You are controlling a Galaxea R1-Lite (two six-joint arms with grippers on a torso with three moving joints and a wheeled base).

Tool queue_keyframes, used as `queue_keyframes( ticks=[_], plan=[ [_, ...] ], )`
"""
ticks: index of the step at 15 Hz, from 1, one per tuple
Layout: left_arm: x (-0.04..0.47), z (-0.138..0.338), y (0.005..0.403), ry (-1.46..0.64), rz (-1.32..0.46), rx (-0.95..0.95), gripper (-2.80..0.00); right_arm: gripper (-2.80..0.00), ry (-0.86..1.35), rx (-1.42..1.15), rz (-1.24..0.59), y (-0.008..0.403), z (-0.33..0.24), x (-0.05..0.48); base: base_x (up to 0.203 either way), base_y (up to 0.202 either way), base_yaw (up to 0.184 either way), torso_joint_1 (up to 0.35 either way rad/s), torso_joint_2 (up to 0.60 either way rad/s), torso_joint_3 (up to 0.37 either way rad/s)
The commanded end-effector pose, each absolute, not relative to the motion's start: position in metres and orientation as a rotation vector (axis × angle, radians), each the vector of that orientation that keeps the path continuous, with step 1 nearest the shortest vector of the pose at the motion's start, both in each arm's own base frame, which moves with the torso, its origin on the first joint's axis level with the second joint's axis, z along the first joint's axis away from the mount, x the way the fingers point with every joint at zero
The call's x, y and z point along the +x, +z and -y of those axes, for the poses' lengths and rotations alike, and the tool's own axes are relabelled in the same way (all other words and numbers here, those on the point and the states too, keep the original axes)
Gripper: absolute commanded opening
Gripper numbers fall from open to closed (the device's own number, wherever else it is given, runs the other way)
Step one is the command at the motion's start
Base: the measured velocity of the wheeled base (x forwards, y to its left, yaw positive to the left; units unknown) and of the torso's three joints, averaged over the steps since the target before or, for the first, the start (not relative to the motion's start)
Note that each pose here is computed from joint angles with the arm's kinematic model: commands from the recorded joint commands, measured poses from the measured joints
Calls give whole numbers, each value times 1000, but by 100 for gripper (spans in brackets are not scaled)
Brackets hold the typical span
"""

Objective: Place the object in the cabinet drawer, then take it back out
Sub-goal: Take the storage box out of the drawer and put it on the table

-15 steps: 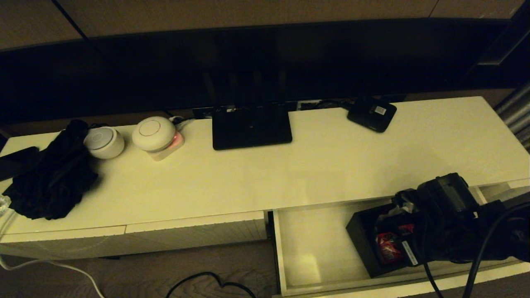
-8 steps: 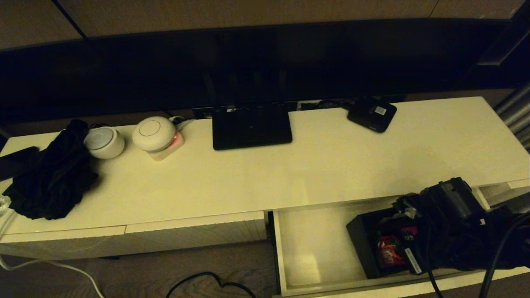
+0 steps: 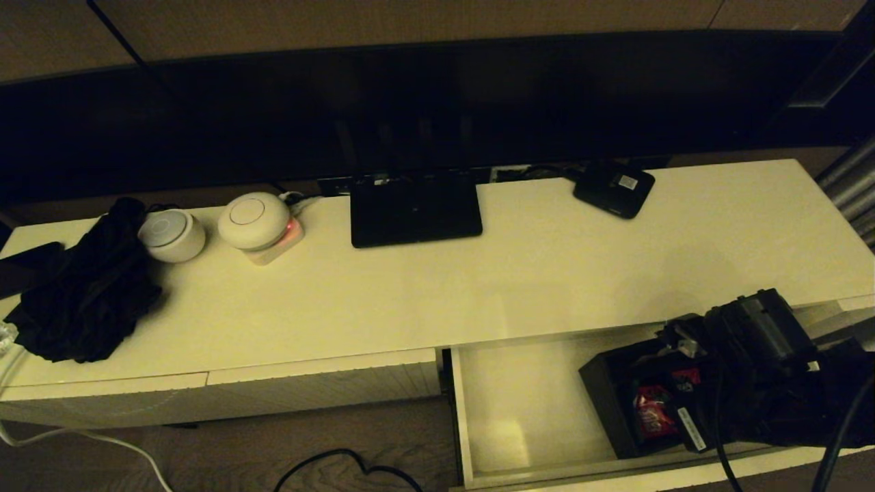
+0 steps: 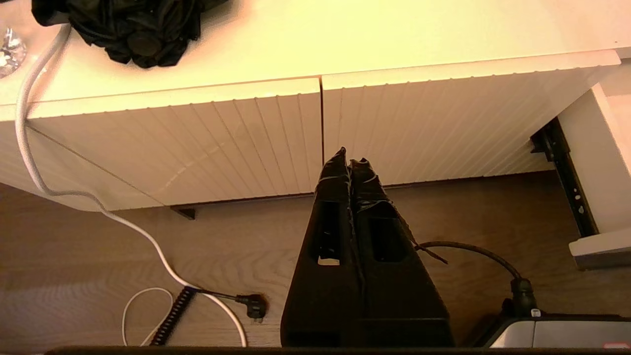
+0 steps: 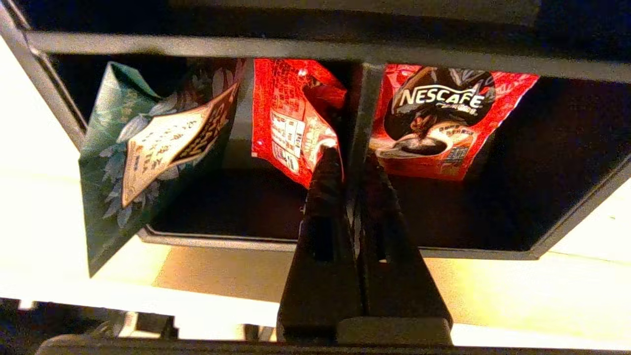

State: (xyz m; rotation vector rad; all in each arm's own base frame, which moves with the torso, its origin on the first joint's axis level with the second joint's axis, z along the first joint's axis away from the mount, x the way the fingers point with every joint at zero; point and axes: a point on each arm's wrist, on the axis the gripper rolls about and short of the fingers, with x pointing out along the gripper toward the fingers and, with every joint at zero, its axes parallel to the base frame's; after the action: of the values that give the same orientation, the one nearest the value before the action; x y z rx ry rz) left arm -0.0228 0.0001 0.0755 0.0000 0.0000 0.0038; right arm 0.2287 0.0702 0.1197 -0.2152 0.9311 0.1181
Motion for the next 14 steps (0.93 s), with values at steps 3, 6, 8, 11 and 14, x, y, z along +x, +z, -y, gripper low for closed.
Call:
queue_keyframes(
  ticks=[3, 6, 8, 11, 14],
  plan=[
    [-23, 0, 75, 5, -3, 0, -280, -280, 96, -212, -873, 132, -72, 237, 0, 0, 0, 0, 0, 0],
    [-23, 0, 75, 5, -3, 0, -280, -280, 77, -219, -845, 139, -71, 234, 0, 0, 0, 0, 0, 0],
    [-23, 0, 75, 5, -3, 0, -280, -280, 76, -215, -824, 144, -71, 233, 0, 0, 0, 0, 0, 0],
    [-23, 0, 75, 5, -3, 0, -280, -280, 62, -211, -784, 152, -70, 234, 0, 0, 0, 0, 0, 0],
    [-23, 0, 75, 4, -3, 0, -280, -280, 57, -210, -776, 154, -70, 233, 0, 0, 0, 0, 0, 0]
  ],
)
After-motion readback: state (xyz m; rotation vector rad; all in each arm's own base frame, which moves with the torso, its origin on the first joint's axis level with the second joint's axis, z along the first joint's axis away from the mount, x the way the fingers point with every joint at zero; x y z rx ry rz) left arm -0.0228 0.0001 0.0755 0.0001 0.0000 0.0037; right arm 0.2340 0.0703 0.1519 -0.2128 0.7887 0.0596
